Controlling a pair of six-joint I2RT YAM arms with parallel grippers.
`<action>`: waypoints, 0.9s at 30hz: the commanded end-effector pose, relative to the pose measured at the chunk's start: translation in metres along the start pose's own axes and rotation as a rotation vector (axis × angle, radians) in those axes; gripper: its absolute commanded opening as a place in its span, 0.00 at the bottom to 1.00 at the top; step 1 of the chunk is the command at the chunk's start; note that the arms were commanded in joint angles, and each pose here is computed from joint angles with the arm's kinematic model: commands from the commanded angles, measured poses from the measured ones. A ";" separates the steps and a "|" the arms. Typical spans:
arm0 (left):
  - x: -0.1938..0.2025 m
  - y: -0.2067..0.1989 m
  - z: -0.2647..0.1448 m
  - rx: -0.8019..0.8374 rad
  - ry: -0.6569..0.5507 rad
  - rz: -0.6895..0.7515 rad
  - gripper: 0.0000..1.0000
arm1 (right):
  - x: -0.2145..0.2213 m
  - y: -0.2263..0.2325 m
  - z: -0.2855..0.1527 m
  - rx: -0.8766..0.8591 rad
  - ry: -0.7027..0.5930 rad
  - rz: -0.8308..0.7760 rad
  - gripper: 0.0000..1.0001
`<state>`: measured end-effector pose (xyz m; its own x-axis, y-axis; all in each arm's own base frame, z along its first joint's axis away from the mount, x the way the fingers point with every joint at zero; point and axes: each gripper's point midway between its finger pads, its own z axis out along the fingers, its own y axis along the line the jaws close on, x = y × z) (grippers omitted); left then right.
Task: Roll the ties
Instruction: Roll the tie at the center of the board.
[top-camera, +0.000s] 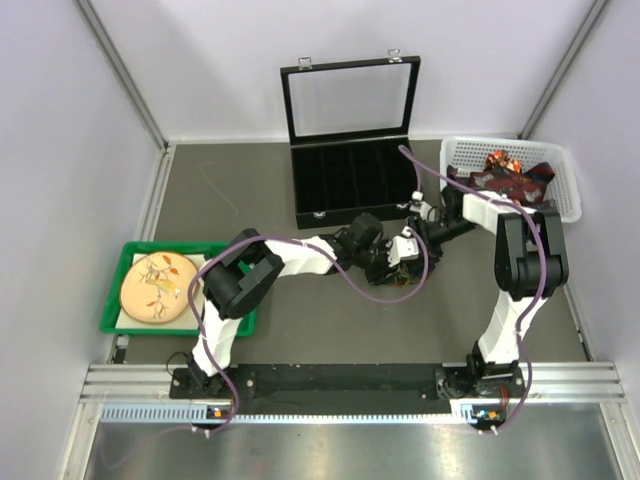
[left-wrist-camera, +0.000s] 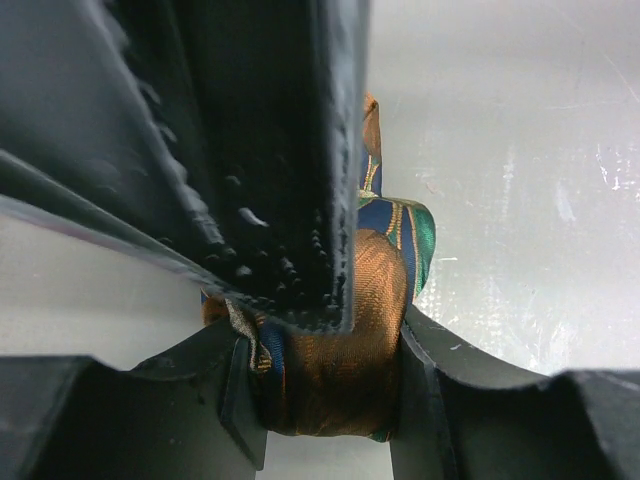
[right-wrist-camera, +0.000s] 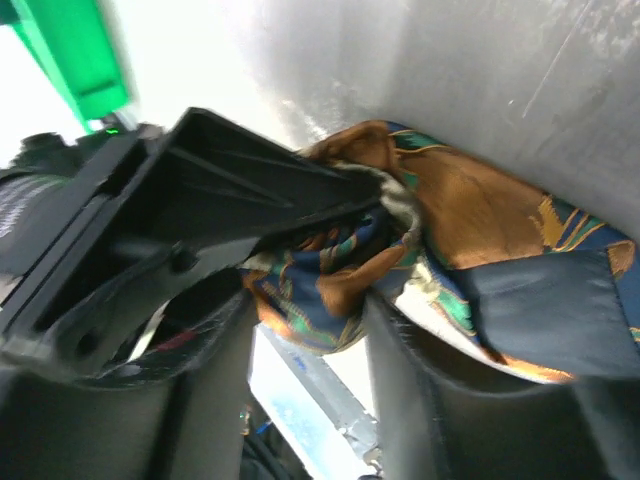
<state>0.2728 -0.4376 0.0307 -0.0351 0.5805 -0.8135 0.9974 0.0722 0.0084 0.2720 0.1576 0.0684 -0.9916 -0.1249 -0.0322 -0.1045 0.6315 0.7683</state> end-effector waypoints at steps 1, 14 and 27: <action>0.084 -0.008 -0.008 -0.016 0.286 -0.127 0.38 | -0.003 -0.008 0.009 0.089 0.019 -0.078 0.39; 0.020 -0.001 -0.016 0.066 -0.088 -0.075 0.79 | -0.009 -0.063 0.008 0.289 0.045 -0.082 0.00; -0.035 0.011 0.007 0.108 -0.392 -0.068 0.79 | -0.013 -0.089 0.001 0.425 0.031 -0.076 0.00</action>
<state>0.2815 -0.4431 0.0373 -0.1159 0.3241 -0.9389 0.9933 0.0400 -0.1088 0.2762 0.1431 0.0495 -0.9885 -0.1512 -0.0094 -0.1192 0.7383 0.6639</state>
